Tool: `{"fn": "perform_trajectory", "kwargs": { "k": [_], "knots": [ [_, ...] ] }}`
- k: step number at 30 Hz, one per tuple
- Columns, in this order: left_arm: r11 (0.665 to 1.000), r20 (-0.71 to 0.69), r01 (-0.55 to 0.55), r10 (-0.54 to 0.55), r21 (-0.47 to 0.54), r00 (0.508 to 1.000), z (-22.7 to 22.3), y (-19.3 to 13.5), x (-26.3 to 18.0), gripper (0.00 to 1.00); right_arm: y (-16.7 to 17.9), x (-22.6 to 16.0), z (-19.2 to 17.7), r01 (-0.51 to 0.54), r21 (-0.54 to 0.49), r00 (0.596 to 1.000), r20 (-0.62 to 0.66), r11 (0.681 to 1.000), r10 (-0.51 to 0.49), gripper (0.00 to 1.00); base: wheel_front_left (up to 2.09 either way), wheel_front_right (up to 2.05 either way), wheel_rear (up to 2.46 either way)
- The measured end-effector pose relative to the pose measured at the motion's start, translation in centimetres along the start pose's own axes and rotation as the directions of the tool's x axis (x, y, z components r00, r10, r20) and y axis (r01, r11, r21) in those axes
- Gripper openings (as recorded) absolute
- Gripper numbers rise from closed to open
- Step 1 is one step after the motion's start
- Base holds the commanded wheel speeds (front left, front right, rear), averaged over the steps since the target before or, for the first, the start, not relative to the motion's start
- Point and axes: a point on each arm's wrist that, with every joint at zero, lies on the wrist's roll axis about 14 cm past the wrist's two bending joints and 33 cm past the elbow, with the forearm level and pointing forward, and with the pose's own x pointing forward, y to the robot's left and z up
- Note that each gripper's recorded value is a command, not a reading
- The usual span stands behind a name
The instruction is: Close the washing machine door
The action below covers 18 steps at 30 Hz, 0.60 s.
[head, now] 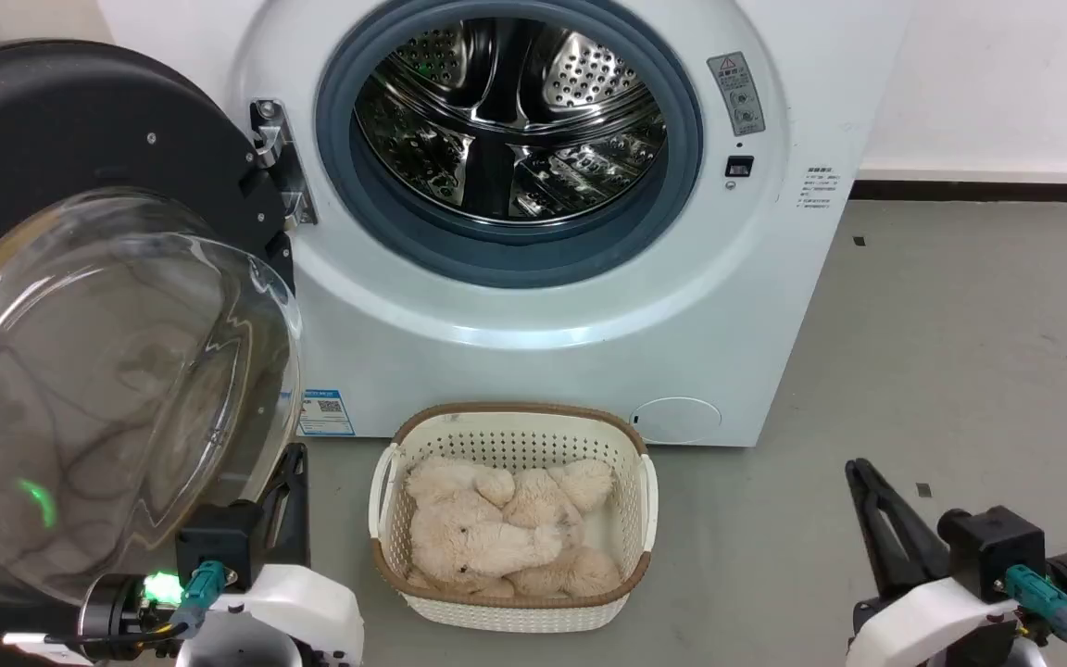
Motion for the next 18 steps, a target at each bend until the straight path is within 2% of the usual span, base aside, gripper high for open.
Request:
{"fn": "perform_trajectory", "kwargs": {
  "k": [18],
  "knots": [
    [1.0,0.015,0.003,-0.003,-0.011,1.0,0.12,-0.18,-0.1,1.0,0.1,0.15,0.25,-0.004,0.02,1.0,0.021,1.0,0.003,1.0,0.0,0.0,0.0]
  ]
}}
